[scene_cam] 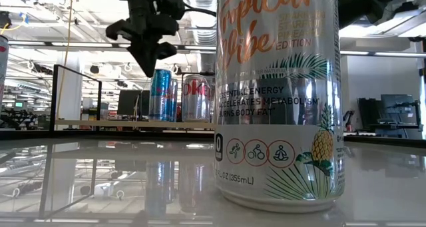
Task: Place canned beverage on shelf
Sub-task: Put the blue soda can on the shelf aligned with the other blue soda can
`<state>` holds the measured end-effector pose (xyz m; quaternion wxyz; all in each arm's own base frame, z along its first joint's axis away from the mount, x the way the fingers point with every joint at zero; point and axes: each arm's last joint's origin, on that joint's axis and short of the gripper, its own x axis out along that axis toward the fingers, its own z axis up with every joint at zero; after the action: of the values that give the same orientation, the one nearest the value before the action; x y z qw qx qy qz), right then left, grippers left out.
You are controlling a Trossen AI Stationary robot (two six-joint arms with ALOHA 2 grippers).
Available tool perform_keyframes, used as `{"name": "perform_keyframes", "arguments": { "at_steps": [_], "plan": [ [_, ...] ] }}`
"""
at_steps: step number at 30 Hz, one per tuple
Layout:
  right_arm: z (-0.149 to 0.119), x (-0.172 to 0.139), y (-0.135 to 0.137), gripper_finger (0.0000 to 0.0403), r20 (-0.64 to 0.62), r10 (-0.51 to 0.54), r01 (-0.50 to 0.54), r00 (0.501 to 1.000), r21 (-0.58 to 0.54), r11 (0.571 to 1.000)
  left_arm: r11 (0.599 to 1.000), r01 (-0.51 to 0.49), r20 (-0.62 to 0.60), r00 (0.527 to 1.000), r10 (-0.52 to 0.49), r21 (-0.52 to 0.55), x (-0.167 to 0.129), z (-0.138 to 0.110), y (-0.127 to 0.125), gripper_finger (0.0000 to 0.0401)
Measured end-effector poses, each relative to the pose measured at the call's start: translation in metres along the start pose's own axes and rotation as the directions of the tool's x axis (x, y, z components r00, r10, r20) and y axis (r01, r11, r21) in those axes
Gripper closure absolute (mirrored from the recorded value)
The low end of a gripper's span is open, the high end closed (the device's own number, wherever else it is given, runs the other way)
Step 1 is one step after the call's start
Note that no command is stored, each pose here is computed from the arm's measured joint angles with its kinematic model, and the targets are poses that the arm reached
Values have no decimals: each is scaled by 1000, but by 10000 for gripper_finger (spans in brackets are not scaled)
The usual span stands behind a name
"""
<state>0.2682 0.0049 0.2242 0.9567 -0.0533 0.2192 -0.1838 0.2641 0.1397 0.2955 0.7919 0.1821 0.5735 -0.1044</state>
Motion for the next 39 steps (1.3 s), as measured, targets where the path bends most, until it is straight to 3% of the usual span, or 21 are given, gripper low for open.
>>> {"name": "perform_keyframes", "arguments": {
  "at_steps": [19,32,39],
  "plan": [
    [-1,0,0,63,-5,0,0,1000,7,1000,991,-133,-79,988,132,-9,-1,-5,10,401],
    [0,0,0,63,-4,0,0,1000,8,1000,976,-204,-127,973,193,-74,-4,-20,24,401],
    [-1,0,0,63,-5,0,0,1000,8,1000,980,-176,-153,975,160,-95,-4,-26,24,401]
  ]
}}
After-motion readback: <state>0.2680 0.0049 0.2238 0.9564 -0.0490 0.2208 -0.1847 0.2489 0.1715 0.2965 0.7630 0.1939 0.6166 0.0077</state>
